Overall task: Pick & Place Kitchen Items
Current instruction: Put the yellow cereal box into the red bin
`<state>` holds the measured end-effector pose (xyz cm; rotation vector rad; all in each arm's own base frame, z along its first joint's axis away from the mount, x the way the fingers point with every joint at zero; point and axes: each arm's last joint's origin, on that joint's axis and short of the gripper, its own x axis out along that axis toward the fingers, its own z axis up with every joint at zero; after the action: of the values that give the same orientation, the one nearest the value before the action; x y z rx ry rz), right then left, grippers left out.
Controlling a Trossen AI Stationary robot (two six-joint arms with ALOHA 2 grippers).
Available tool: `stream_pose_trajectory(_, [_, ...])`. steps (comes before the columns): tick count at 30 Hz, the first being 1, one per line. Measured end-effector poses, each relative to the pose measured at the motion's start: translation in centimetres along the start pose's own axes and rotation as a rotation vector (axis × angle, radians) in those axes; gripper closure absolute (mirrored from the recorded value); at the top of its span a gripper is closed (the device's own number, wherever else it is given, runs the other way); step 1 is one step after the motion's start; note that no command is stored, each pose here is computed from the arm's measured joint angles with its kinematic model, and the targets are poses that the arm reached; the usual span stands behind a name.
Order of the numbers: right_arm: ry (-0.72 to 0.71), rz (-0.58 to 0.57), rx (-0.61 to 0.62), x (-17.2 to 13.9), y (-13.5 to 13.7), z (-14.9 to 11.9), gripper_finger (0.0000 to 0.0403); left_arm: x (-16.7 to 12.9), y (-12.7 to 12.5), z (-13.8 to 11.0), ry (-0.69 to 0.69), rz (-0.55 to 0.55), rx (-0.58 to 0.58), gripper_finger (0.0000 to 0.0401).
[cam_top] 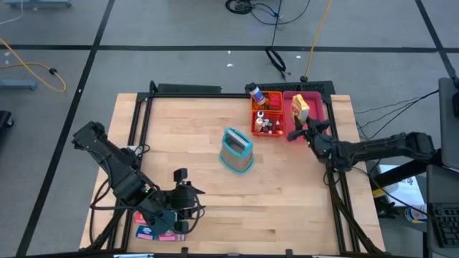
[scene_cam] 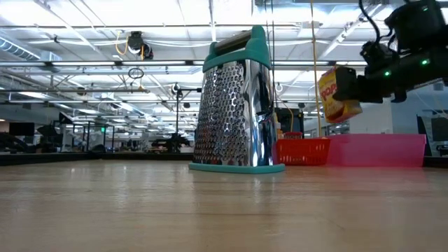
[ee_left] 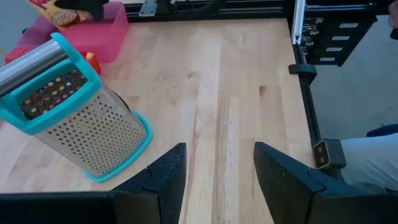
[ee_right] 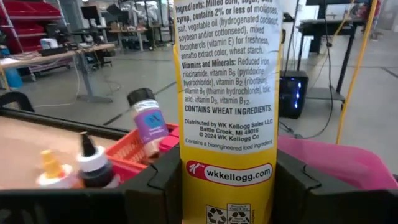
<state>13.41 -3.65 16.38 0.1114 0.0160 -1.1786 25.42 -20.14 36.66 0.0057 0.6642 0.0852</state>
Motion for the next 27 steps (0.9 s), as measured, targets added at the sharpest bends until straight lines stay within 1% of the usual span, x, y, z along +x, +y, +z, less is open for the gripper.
stream_pose_trajectory(4, [0.024, -0.05, -0.007, 1.5, -0.9, -0.2, 0.025, 0.3, -0.1, -0.1, -0.003, 0.018, 0.001, 0.0212])
stream_pose_trajectory(11, [0.077, -0.1, 0.011, 3.6, -2.2, -0.8, 0.025, 0.4, 0.0, -0.1, 0.001, 0.02, 0.001, 0.0212])
stream_pose_trajectory(16, [0.081, -0.092, 0.032, 5.1, -2.7, -1.1, 0.025, 0.4, 0.0, 0.0, 0.001, 0.021, 0.0, 0.0212])
stream_pose_trajectory(19, [0.072, -0.119, 0.04, 5.8, -3.0, -1.3, 0.025, 0.5, 0.1, 0.0, 0.001, 0.023, -0.001, 0.0212])
stream_pose_trajectory(22, [0.07, -0.105, 0.053, 6.7, -3.3, -1.5, 0.025, 0.6, 0.2, 0.1, 0.001, 0.029, -0.005, 0.0212])
stream_pose_trajectory(27, [0.115, -0.117, 0.042, 8.8, -3.6, -2.0, 0.025, 0.7, 0.4, 0.2, 0.002, 0.033, 0.017, 0.0212])
